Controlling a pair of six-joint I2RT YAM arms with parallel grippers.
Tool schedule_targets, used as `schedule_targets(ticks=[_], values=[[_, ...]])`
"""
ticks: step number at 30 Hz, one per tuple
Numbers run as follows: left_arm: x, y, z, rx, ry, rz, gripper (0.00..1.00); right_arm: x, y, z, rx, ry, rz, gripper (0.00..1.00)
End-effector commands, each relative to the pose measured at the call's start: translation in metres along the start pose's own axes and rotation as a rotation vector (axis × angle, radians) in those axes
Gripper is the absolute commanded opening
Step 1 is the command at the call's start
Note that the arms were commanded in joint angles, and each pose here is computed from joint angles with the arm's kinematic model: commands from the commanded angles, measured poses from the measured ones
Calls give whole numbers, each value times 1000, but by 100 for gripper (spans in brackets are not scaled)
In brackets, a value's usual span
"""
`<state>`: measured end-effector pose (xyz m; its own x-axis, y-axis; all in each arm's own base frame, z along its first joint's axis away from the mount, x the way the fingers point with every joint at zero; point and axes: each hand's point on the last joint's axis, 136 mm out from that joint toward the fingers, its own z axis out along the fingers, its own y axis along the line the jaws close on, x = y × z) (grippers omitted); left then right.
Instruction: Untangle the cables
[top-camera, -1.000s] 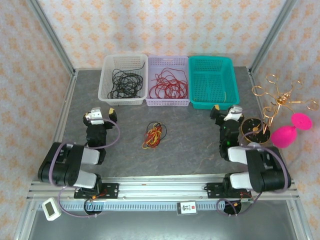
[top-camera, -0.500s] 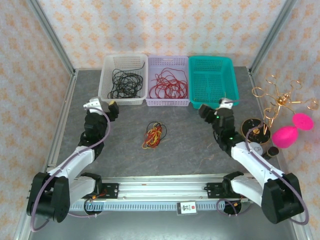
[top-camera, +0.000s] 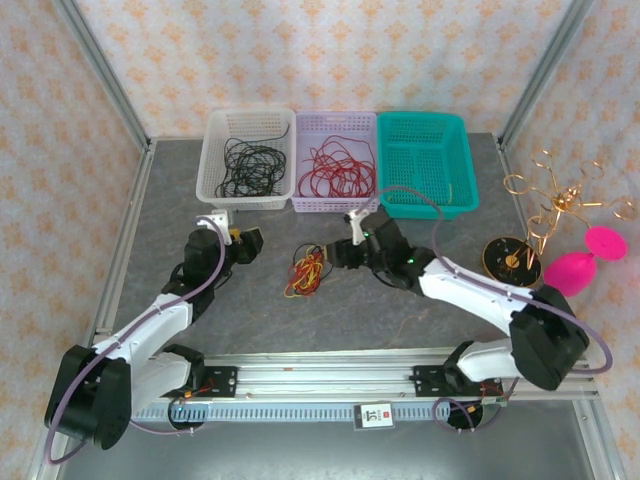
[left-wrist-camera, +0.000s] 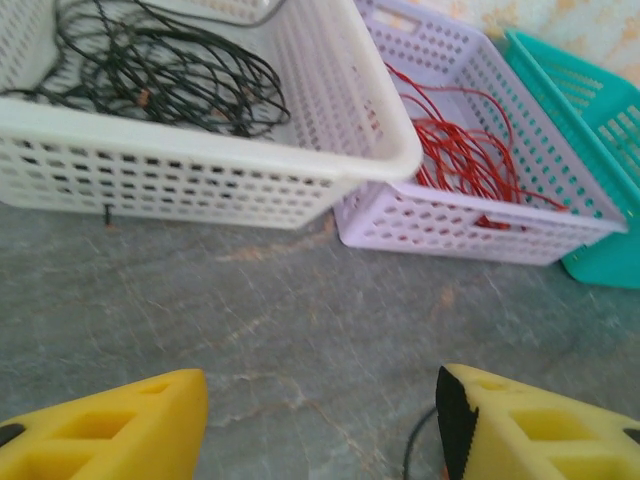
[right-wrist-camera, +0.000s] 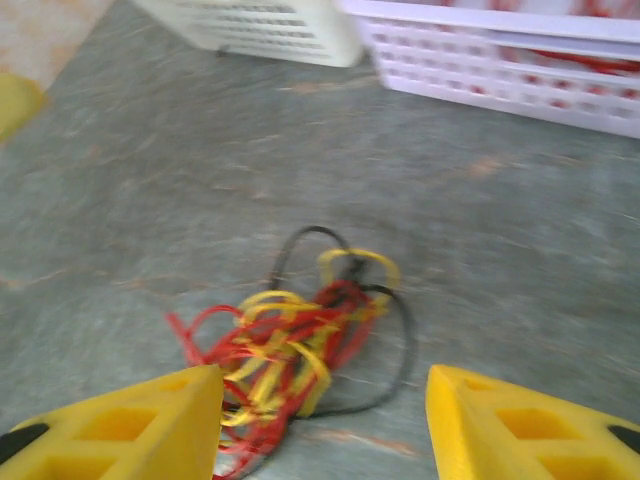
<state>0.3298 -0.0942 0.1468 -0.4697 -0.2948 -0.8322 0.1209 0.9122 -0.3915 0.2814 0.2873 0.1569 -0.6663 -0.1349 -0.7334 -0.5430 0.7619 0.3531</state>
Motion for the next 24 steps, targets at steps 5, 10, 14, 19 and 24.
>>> schedule_targets(ticks=[5, 10, 14, 19, 24], values=[[6, -30, -3, 135, 65, 6, 56, 3, 47, 31, -162, 139, -225, 50], [7, -37, -5, 163, 70, 9, 55, 12, 36, 54, -117, 202, -276, 53], [6, -39, -5, 174, 75, 13, 55, 17, 34, 70, -116, 247, -289, 46], [6, -42, -5, 184, 78, 17, 54, 24, 33, 80, -125, 275, -280, 37], [4, -46, -7, 201, 73, 22, 54, 15, 27, 75, -69, 253, -279, 2]])
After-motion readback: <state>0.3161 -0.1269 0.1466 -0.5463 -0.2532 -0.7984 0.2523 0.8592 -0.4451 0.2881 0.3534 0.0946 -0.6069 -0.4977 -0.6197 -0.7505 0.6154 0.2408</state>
